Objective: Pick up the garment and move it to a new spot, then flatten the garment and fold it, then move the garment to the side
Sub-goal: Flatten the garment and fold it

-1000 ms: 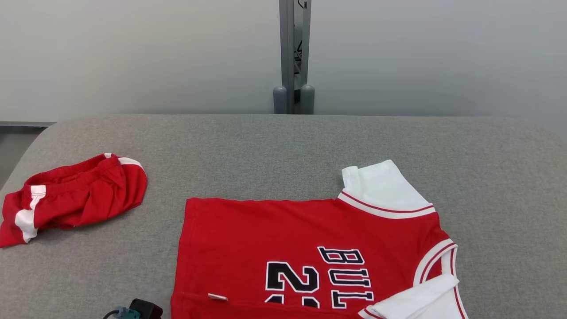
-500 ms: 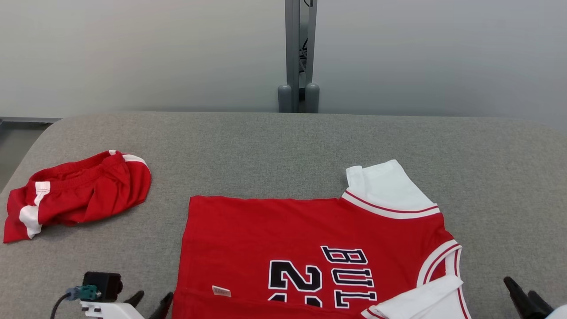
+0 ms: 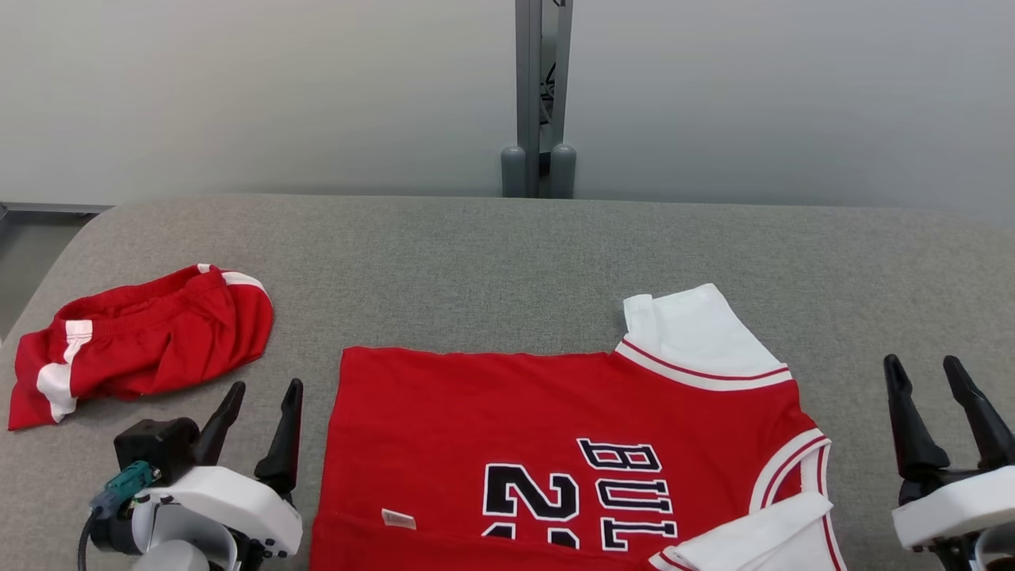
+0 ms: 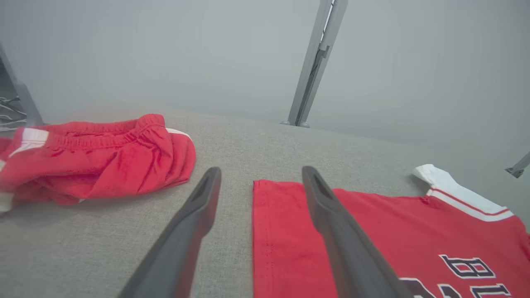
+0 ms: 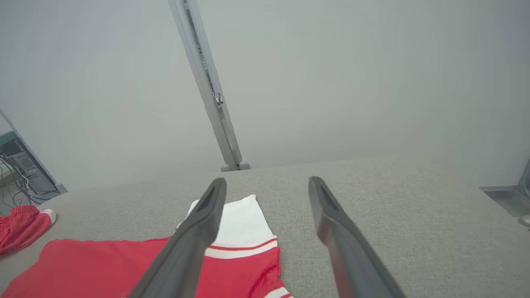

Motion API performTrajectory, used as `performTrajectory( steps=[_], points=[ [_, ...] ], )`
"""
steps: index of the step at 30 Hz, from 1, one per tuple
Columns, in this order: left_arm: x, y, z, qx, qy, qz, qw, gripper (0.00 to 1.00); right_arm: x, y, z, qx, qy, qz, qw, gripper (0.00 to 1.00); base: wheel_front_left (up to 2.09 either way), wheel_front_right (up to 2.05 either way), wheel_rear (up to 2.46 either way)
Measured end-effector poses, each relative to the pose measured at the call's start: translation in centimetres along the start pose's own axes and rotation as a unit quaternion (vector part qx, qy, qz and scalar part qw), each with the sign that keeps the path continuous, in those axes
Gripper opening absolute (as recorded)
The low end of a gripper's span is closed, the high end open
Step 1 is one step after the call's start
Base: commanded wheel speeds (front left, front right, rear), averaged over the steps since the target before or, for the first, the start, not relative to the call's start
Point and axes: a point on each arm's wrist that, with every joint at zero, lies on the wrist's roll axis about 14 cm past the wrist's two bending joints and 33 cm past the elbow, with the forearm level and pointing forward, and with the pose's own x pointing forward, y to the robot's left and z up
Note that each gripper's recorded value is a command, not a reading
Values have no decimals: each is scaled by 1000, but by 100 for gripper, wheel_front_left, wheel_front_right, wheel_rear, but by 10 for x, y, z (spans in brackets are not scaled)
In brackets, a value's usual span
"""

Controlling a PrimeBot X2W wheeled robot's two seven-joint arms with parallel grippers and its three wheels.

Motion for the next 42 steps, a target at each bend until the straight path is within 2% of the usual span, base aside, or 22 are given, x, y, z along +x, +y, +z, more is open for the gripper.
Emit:
performTrajectory(
  steps=[5,8,18,23,30,32,42],
  points=[
    [11,-21,14,5,-43,-18,999,100,2,13,-12,-34,-14,21,999,100,0,0,0],
    [15,-38,28,-20,-80,-23,996,100,2,19,-31,-28,4,25,999,100,0,0,0],
    [12,-44,5,10,-72,-22,997,100,12,29,-52,-12,22,27,999,100,0,0,0],
    [17,-43,-13,18,-46,-27,998,100,33,35,-60,-29,43,47,998,100,0,0,0],
    [30,-43,-21,28,-32,-35,998,100,95,31,-58,-30,91,57,994,100,0,0,0],
    [33,-45,-24,28,-26,-42,998,100,109,31,-68,-8,129,54,990,100,0,0,0],
    [40,-29,-28,15,-19,-17,1000,100,166,31,-108,-5,269,68,961,100,0,0,0]
  ],
)
